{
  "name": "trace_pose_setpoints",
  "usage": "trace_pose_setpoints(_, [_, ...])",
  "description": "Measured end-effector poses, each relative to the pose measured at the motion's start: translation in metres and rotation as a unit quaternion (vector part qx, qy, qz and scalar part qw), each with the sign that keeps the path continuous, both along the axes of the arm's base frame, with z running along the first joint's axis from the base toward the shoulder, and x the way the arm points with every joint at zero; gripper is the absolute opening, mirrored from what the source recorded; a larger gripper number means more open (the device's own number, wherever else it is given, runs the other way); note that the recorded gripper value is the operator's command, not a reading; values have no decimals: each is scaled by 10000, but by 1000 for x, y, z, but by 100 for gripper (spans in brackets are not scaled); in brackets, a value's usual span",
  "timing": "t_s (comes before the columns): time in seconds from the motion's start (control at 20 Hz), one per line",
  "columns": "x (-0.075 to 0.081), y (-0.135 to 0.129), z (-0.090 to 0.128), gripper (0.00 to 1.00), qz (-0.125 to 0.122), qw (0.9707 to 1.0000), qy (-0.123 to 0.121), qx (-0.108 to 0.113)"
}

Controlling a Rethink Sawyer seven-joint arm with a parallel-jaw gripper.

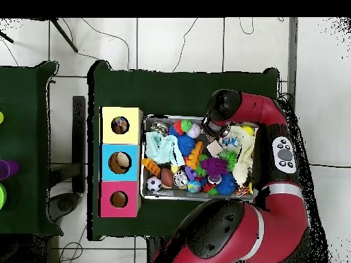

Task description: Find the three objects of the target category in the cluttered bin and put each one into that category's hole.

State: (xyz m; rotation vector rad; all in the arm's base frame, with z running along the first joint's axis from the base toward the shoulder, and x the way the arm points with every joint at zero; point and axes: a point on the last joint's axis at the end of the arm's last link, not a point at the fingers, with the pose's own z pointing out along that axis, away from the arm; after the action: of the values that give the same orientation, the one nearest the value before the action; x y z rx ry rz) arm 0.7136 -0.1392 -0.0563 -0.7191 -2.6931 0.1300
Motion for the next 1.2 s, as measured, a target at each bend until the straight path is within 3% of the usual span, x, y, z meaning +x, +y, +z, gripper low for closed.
trace_pose_setpoints(1.2, [9,-2,6,0,-145,9984,540,18])
